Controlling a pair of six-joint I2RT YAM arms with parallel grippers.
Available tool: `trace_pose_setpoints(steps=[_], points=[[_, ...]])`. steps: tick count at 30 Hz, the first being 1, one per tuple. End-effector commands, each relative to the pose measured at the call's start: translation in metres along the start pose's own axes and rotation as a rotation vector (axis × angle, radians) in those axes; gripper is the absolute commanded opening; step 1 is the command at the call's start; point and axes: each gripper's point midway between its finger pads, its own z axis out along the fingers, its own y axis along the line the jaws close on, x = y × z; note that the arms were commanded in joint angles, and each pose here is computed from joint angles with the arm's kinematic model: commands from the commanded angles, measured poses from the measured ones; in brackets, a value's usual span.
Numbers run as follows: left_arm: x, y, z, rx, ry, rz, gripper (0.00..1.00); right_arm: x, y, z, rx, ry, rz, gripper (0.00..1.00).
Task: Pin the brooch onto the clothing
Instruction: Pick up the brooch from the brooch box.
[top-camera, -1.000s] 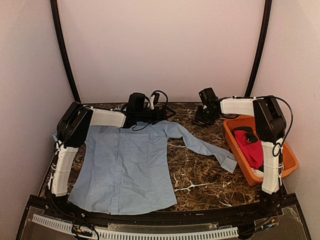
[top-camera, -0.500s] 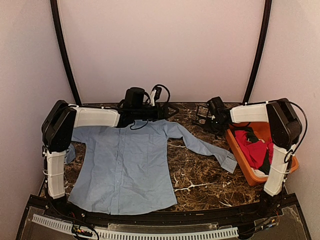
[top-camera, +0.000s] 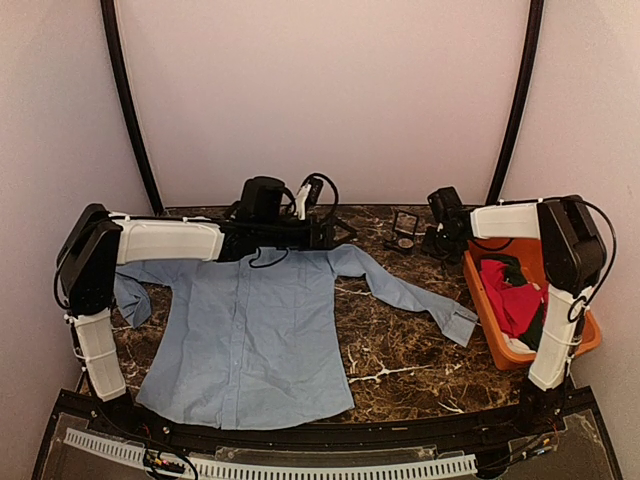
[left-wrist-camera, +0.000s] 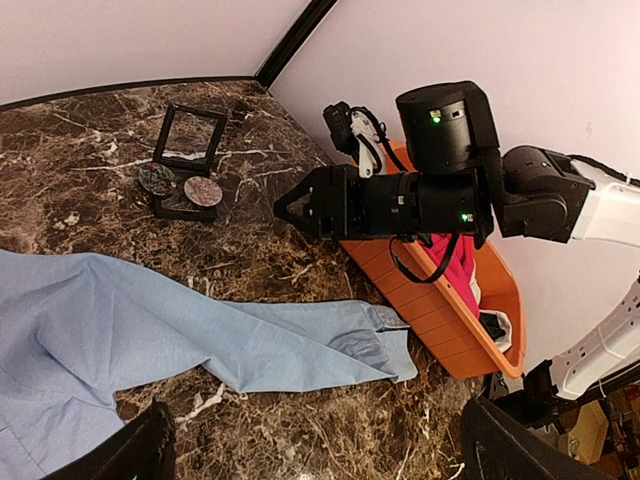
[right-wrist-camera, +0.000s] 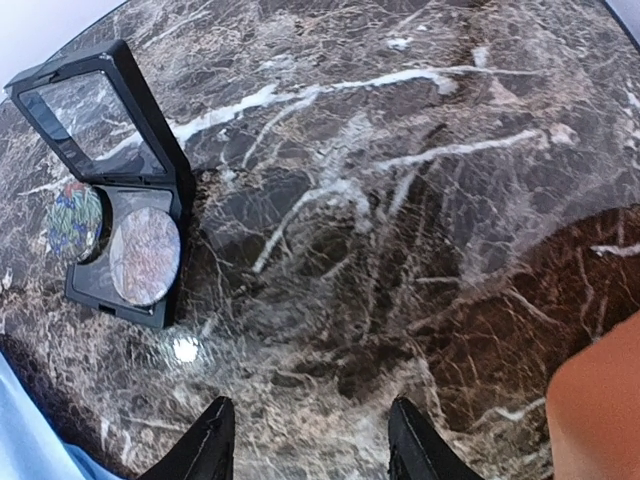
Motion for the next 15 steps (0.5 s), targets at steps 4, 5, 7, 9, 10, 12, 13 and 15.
trace_pose_setpoints(steps=[4,5,7,9,10,12,13,15], points=[[0.001,-0.013,-0.027,-0.031,-0.007,0.068,0.99,-0.017,0.036,0.020,-0.098,0.036,0.069,0.50],[0.004,-0.012,-0.027,-0.035,-0.004,0.069,0.99,-0.018,0.040,0.023,-0.108,0.042,0.080,0.50],[0.004,-0.013,-0.030,-0.038,-0.004,0.074,0.99,-0.021,0.049,0.028,-0.133,0.050,0.109,0.50],[0.006,-0.014,-0.031,-0.040,-0.001,0.081,0.99,-0.021,0.058,0.034,-0.164,0.062,0.136,0.49],[0.006,-0.014,-0.031,-0.041,0.001,0.086,0.99,-0.022,0.060,0.037,-0.169,0.067,0.151,0.49],[0.007,-0.014,-0.033,-0.044,0.005,0.090,0.99,-0.021,0.063,0.042,-0.176,0.075,0.174,0.49],[0.007,-0.015,-0.034,-0.045,0.004,0.096,0.99,-0.020,0.064,0.043,-0.179,0.078,0.187,0.50],[0.008,-0.015,-0.036,-0.049,0.004,0.102,0.99,-0.019,0.066,0.045,-0.191,0.076,0.208,0.50]])
